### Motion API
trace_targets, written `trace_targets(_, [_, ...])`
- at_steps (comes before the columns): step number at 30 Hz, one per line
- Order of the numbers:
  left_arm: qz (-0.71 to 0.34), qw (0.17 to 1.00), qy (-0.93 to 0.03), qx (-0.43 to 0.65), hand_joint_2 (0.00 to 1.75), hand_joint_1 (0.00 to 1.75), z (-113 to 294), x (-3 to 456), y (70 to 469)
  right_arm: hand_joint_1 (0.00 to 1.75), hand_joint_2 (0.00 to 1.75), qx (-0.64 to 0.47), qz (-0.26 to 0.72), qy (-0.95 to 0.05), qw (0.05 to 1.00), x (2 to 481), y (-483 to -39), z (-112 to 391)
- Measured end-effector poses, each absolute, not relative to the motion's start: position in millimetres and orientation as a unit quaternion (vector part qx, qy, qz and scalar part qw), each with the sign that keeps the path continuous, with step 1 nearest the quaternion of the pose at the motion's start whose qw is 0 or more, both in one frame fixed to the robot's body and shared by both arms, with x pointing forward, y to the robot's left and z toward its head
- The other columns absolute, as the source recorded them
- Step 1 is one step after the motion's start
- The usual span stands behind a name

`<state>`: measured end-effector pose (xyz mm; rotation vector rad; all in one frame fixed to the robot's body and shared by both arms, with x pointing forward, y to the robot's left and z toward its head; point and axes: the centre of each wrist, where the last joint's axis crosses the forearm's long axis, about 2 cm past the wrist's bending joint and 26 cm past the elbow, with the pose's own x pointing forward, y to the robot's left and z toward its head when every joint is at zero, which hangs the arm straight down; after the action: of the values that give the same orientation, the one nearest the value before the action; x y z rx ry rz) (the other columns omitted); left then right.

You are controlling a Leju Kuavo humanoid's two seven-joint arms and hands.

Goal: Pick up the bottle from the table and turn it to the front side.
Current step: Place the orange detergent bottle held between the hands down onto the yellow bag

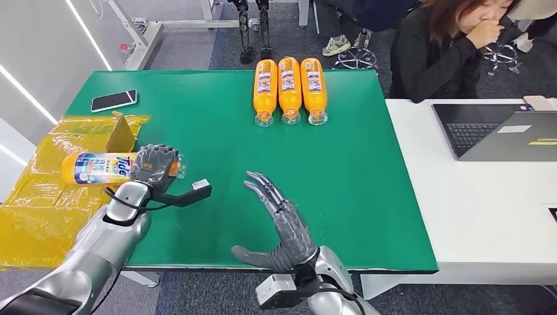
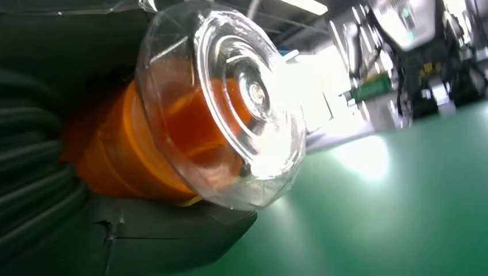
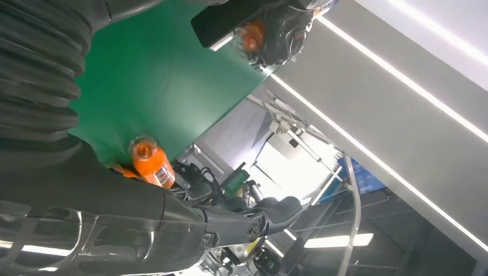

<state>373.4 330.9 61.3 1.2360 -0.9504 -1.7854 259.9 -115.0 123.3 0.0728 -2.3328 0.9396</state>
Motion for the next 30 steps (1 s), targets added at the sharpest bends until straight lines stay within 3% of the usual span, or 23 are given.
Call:
trace_targets(2, [-0.707, 0.391, -0.338, 0.483, 1.75, 0.36, 55, 368, 337, 0.00, 1.75, 0.033, 0.348, -0.878, 0.326, 253, -120, 113])
trace_targets(3, [-0.711, 0.398, -0.323, 0.482, 1.75, 0.16, 52, 365, 340, 0.00, 1.75, 0.036, 0.345, -0.875, 0.338, 249, -124, 107])
trace_targets(5, [-0.715, 0.412, -0.297, 0.480, 1.75, 0.00, 46, 359, 347, 0.00, 1.75, 0.036, 0.343, -0.867, 0.359, 241, -131, 95])
trace_targets(20, [-0.707, 0.450, -0.206, 0.505, 1.75, 0.00, 39, 346, 382, 0.00, 1.75, 0.013, 0.323, -0.838, 0.439, 200, -160, 60])
trace_targets(30, [-0.650, 0.495, -0.279, 0.505, 1.75, 0.00, 34, 336, 397, 0.00, 1.75, -0.009, 0.314, -0.837, 0.448, 190, -164, 61])
